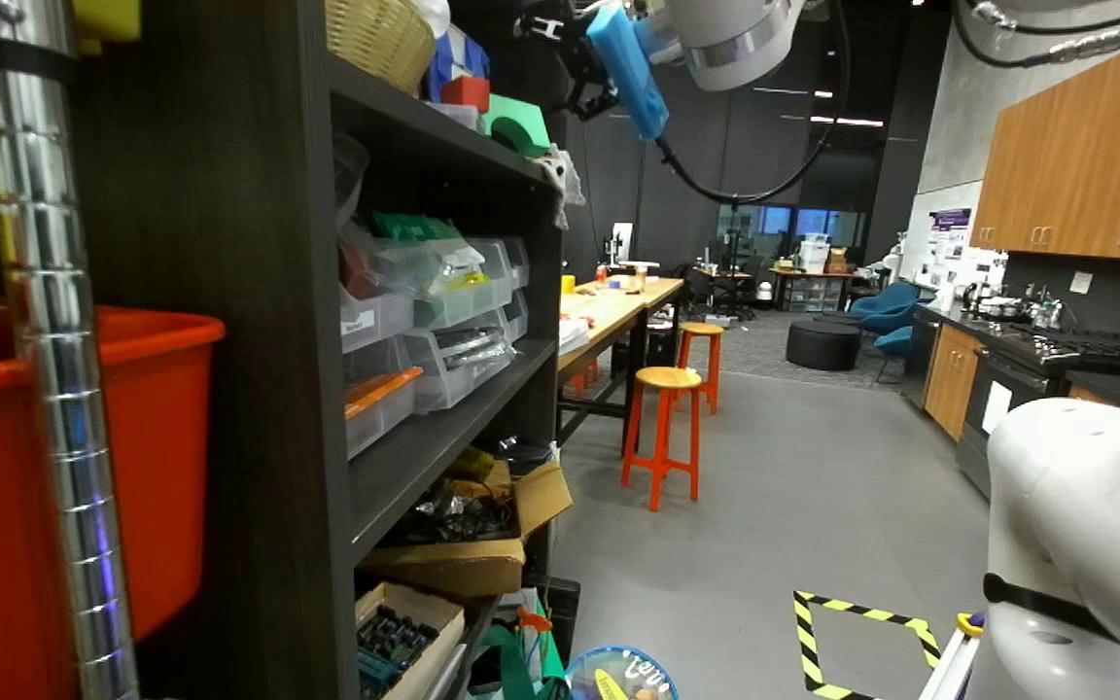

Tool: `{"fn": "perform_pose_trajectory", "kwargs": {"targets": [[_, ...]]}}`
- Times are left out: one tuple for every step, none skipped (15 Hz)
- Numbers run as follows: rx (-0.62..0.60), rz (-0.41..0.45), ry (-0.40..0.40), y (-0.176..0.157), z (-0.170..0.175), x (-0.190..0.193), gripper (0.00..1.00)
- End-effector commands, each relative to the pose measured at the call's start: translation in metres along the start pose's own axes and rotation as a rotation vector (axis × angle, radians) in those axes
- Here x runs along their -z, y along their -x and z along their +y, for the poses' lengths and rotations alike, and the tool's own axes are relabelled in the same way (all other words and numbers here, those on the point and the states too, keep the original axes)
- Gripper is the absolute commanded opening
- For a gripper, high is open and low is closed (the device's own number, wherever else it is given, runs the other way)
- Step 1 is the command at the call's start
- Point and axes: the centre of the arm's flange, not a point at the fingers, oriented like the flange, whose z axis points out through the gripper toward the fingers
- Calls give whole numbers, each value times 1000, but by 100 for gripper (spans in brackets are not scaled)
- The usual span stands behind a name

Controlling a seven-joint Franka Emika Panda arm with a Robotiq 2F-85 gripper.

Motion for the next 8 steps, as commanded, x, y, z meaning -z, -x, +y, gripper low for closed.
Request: {"fn": "perform_pose_trajectory", "kwargs": {"targets": [[-17, 10, -13, -3, 9, -17, 100], [-27, 0, -12, -3, 12, -21, 100], [-40, -14, -13, 0, 15, -25, 100], [-49, -21, -11, 2, 18, -28, 100], [-67, -28, -6, 4, 23, -31, 100], [-84, -36, 0, 5, 27, -32, 100], [-103, -40, 13, 6, 33, -32, 100], [-116, -41, 23, 6, 38, -31, 100]]}}
